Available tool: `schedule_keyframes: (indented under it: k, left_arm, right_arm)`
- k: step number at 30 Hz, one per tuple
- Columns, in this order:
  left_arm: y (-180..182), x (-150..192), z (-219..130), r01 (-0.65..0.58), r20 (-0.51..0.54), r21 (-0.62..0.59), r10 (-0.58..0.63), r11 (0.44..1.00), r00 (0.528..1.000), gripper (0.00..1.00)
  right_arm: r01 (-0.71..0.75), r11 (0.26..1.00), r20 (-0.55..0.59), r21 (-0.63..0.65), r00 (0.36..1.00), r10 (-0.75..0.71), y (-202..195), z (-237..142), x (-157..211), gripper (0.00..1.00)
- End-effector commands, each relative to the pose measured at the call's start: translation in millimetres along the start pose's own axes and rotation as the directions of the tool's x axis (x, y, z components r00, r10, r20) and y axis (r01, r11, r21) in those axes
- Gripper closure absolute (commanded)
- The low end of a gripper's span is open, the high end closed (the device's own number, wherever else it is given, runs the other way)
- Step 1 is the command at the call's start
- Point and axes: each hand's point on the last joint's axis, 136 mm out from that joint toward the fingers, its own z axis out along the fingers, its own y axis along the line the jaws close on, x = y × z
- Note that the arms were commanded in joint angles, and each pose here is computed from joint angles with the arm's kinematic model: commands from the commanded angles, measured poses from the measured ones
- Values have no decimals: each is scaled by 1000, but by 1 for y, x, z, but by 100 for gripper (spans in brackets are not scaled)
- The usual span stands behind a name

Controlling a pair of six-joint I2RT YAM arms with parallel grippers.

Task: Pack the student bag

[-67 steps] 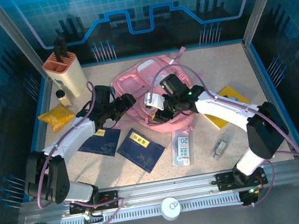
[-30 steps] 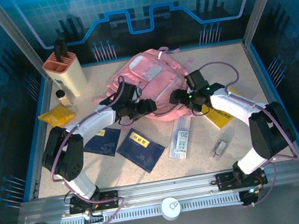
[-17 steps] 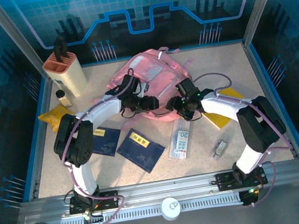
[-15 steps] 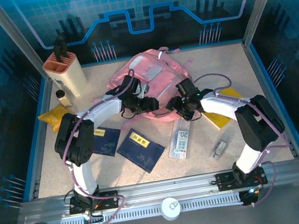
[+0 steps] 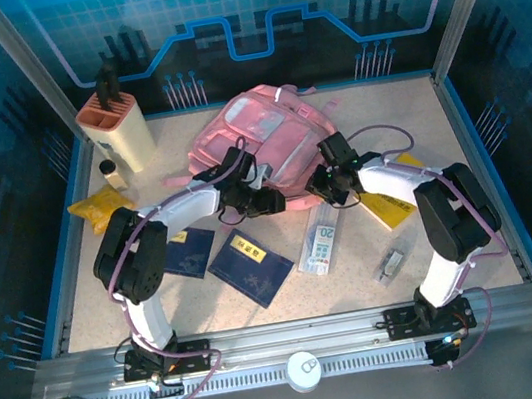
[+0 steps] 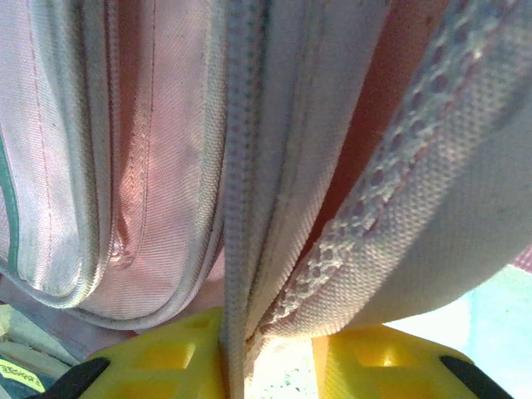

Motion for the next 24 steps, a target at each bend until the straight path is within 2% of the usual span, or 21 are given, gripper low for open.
schedule_keyframes:
  k: [1, 6, 11, 13, 18, 24]
  left_arm:
    - [2, -1, -12, 9, 43, -53, -6, 999, 999, 60]
    - [-7, 1, -8, -4, 129, -69, 13, 998, 992, 60]
    - [-2, -4, 5, -54, 115, -102, 65, 993, 991, 58]
    - [1, -7, 9, -83, 133, -127, 100, 988, 986, 58]
    - [18, -15, 10, -136, 145, -247, 175, 960, 974, 59]
    - [11, -21, 22, -175, 144, -209, 207, 962, 968, 59]
  right_arm:
    - [30, 1000, 17, -10, 999, -30, 7, -2, -9, 70]
    - [43, 999, 35, -13, 998, -42, 11, -10, -4, 65]
    - [11, 1000, 0, -4, 1000, -11, 8, -2, 4, 49]
    - [3, 1000, 4, -4, 1000, -3, 8, 1, 3, 46]
    - [-2, 1000, -5, 23, 1000, 2, 5, 10, -3, 49]
    - [30, 999, 5, 34, 1000, -30, 7, 11, -10, 58]
